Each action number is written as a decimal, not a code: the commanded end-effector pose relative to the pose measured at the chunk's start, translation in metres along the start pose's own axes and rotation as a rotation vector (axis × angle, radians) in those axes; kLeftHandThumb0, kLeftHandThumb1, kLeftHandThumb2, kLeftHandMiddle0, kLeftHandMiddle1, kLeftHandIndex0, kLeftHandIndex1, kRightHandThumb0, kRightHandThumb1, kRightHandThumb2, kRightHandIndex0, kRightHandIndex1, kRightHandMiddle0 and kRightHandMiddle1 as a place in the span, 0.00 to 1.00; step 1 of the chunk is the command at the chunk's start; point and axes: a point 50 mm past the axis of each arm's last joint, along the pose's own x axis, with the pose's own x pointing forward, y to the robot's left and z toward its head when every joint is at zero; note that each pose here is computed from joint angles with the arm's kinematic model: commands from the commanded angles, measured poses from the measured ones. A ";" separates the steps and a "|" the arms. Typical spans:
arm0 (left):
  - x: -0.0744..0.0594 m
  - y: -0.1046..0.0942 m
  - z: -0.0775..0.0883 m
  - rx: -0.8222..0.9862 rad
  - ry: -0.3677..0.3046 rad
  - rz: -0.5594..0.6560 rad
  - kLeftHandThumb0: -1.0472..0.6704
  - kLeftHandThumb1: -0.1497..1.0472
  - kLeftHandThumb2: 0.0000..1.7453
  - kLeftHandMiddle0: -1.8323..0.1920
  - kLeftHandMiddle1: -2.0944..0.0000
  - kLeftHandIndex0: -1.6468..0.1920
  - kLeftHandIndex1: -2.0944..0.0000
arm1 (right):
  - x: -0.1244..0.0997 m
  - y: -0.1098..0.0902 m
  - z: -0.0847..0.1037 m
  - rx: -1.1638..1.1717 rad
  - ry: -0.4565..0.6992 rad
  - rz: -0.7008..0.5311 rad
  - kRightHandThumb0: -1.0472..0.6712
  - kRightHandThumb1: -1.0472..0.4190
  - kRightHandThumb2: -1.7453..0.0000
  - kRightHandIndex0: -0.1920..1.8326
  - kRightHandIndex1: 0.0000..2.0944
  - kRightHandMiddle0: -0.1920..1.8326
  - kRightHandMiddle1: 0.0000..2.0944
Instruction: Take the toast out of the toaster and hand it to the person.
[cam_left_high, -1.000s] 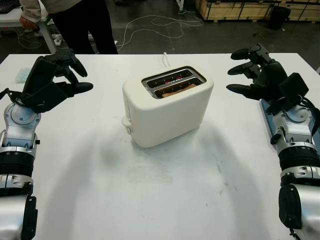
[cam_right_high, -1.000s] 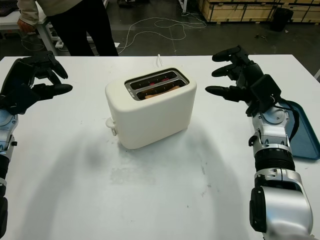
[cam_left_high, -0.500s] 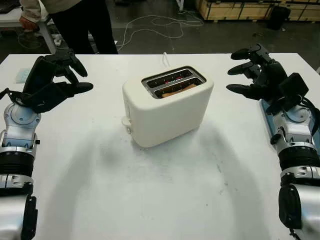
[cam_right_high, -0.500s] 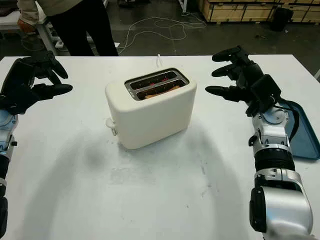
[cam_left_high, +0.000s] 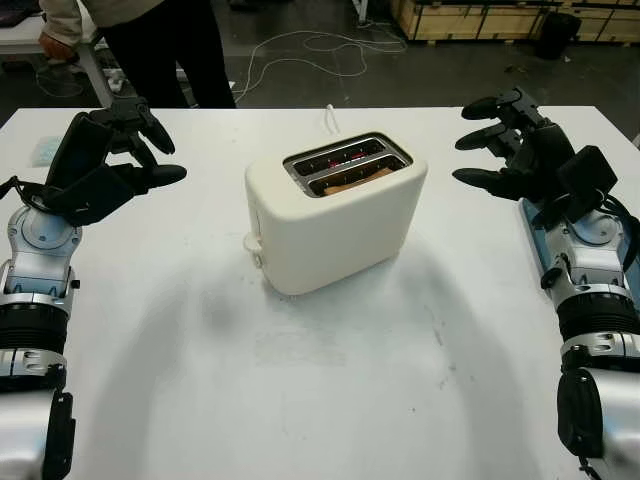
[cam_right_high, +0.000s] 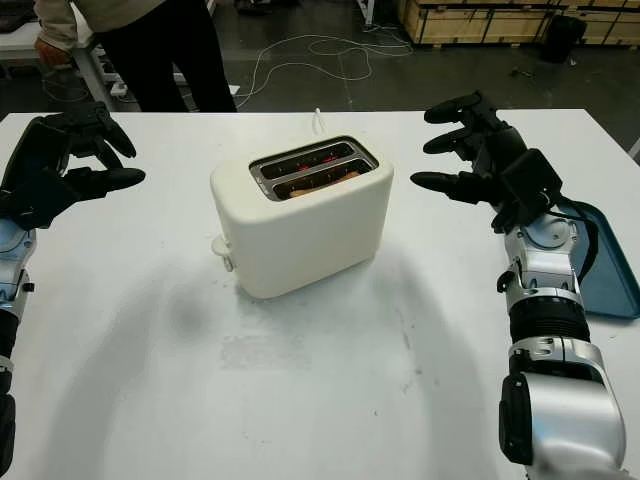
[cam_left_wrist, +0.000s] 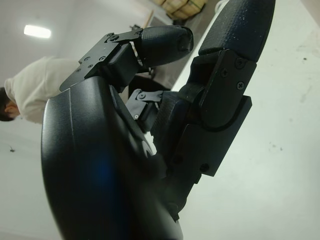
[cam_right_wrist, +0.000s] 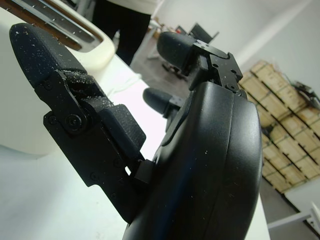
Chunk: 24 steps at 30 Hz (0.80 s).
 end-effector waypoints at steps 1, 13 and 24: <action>0.000 -0.001 0.001 -0.007 -0.003 0.005 0.00 0.83 0.00 0.56 0.27 0.55 0.28 | -0.001 0.001 0.000 0.004 -0.009 -0.006 0.00 0.30 1.00 0.09 0.72 0.13 0.64; 0.000 -0.001 0.001 -0.008 -0.005 0.004 0.00 0.82 0.00 0.57 0.28 0.55 0.28 | -0.001 0.001 0.000 0.008 -0.013 -0.004 0.00 0.30 1.00 0.09 0.73 0.13 0.64; 0.000 -0.001 0.001 -0.013 -0.009 0.009 0.00 0.83 0.00 0.56 0.27 0.55 0.27 | -0.001 0.001 0.000 0.015 -0.011 -0.004 0.00 0.30 1.00 0.09 0.72 0.13 0.64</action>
